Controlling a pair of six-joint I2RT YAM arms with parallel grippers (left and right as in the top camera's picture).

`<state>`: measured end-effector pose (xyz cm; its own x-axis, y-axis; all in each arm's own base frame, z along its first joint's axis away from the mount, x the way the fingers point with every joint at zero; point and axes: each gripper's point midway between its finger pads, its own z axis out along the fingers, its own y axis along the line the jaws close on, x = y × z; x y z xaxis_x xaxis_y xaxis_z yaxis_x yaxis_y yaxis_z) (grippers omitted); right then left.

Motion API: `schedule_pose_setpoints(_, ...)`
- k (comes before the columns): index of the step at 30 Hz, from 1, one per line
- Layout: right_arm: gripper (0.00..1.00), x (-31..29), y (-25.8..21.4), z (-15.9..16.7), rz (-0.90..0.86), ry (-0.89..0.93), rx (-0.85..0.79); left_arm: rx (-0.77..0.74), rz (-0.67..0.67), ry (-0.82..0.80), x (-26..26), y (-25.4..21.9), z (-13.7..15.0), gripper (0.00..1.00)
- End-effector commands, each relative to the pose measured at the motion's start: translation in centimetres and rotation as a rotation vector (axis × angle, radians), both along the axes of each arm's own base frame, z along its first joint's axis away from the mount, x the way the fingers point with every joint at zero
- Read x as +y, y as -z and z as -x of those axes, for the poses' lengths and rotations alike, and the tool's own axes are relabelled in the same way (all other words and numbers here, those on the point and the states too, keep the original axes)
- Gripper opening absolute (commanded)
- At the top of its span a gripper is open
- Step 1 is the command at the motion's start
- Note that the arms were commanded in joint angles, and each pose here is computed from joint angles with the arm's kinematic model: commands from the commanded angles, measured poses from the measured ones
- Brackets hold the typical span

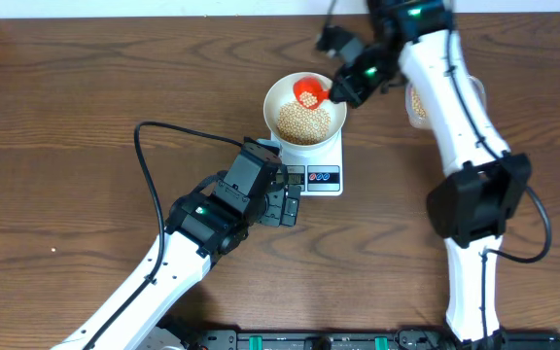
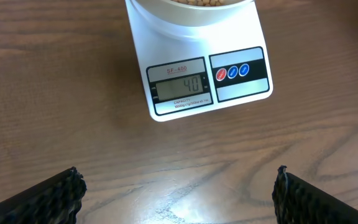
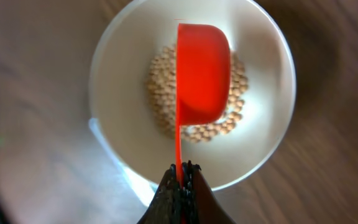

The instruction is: Scoop item into bowl and weigh 50g on scale

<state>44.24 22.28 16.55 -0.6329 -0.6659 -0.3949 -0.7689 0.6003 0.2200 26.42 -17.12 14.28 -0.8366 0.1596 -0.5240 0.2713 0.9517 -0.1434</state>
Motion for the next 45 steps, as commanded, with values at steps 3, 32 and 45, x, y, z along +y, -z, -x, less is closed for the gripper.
schedule_pose_setpoints(3, 0.01, -0.2, 0.4, -1.0, 0.286, 0.066, -0.148, 0.003, -0.014, -0.007, 0.3, 0.3, 0.1, 0.98)
schedule_pose_setpoints(32, 0.01, 1.5, -8.5, 0.0, 0.037, 0.109, -0.266, 0.003, -0.014, -0.007, 0.3, 0.3, 0.1, 0.98)
schedule_pose_setpoints(45, 0.01, -12.9, -11.2, -1.9, -0.223, 0.393, -0.1, 0.003, -0.014, -0.007, 0.3, 0.3, 0.1, 0.98)
